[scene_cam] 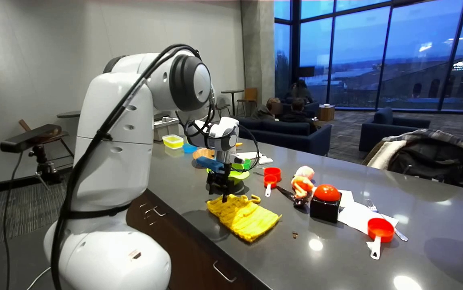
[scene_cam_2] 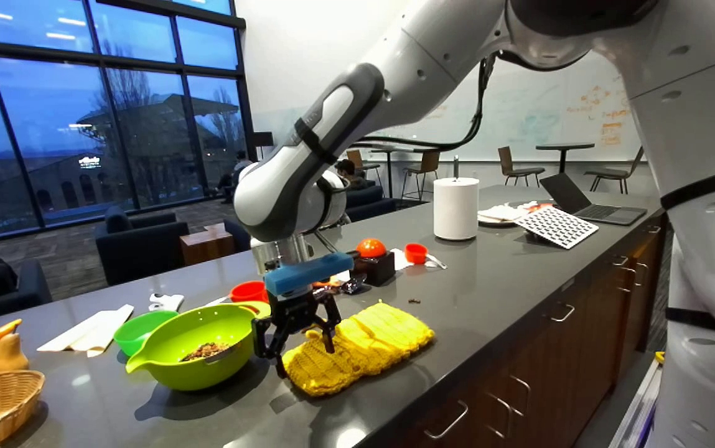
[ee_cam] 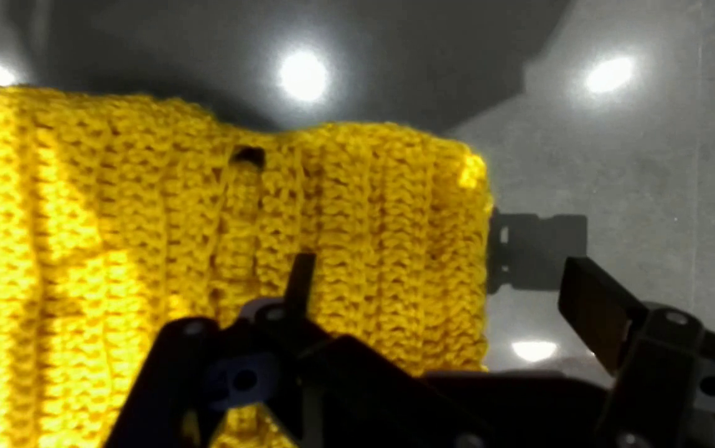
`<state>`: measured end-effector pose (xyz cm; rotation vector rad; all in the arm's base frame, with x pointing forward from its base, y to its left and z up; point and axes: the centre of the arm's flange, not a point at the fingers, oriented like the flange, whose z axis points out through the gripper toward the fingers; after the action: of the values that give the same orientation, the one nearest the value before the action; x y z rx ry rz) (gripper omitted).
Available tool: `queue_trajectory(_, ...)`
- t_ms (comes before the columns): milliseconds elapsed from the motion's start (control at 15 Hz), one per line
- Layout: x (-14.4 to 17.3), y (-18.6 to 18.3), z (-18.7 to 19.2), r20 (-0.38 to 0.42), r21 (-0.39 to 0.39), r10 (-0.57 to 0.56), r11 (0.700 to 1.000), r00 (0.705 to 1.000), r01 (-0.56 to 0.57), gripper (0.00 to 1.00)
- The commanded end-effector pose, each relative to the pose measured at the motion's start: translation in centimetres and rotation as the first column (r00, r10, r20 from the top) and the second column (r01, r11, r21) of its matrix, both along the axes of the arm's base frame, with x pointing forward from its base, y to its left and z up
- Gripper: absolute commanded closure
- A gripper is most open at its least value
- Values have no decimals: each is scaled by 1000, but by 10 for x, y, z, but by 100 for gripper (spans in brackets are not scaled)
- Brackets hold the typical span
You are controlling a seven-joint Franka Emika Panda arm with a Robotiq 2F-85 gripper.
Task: Fold the yellow object, then move it to the right
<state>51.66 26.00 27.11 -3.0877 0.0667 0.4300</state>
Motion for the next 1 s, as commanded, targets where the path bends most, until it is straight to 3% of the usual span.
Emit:
queue_trajectory(0, 13, 16, -14, -2, 27, 24, 999, 1000, -24, 0)
queue_trajectory(800, 23, 26, -39, -31, 39, 51, 998, 998, -50, 0)
queue_trajectory(867, 23, 26, -38, -26, 36, 56, 998, 998, -55, 25)
queue_trajectory(933, 23, 28, -36, -21, 31, 62, 998, 998, -61, 27)
